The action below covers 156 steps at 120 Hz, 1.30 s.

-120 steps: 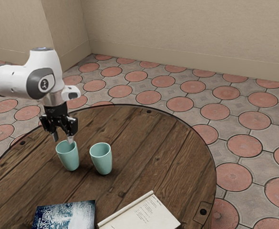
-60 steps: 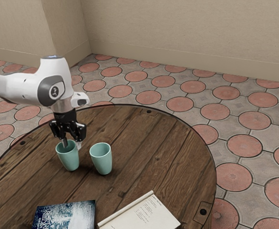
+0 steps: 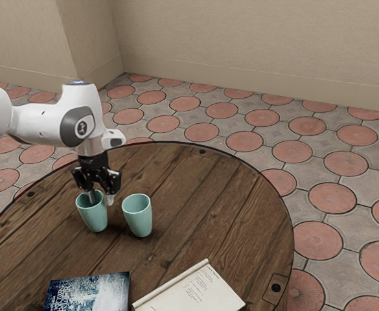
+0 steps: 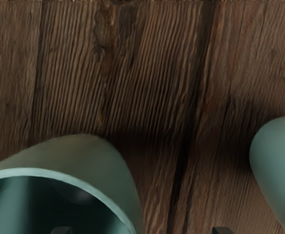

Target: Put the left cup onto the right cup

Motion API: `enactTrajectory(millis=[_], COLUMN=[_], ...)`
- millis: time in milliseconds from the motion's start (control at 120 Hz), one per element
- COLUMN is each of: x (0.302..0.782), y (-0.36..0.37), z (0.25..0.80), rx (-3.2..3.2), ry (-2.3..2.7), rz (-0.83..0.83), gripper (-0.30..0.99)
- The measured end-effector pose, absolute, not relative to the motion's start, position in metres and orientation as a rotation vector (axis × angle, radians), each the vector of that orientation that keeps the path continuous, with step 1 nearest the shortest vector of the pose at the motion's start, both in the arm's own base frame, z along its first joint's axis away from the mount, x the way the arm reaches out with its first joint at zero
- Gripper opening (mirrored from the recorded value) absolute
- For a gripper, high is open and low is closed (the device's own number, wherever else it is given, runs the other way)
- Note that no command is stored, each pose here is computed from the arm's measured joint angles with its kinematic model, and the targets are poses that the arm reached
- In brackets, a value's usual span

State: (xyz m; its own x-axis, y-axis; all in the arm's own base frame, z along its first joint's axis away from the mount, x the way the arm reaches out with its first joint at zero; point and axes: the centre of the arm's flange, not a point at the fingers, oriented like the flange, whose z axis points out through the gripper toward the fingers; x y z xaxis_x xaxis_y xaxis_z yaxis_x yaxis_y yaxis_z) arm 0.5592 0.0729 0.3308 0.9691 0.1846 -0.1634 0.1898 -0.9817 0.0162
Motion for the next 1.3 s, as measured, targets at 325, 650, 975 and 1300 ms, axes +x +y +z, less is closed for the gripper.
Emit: enactTrajectory(millis=[325, 650, 975, 1300], x=[0.566, 0.565, 0.564, 0.562], y=[0.076, 0.085, 0.090, 0.086], z=[0.317, 0.314, 0.315, 0.328], rx=[3.078, 3.045, 3.036, 3.041], ry=[0.307, 0.358, 0.379, 0.366], rz=[-0.261, -0.254, -0.250, -0.237], gripper=[0.34, 0.17, -0.02, -0.08])
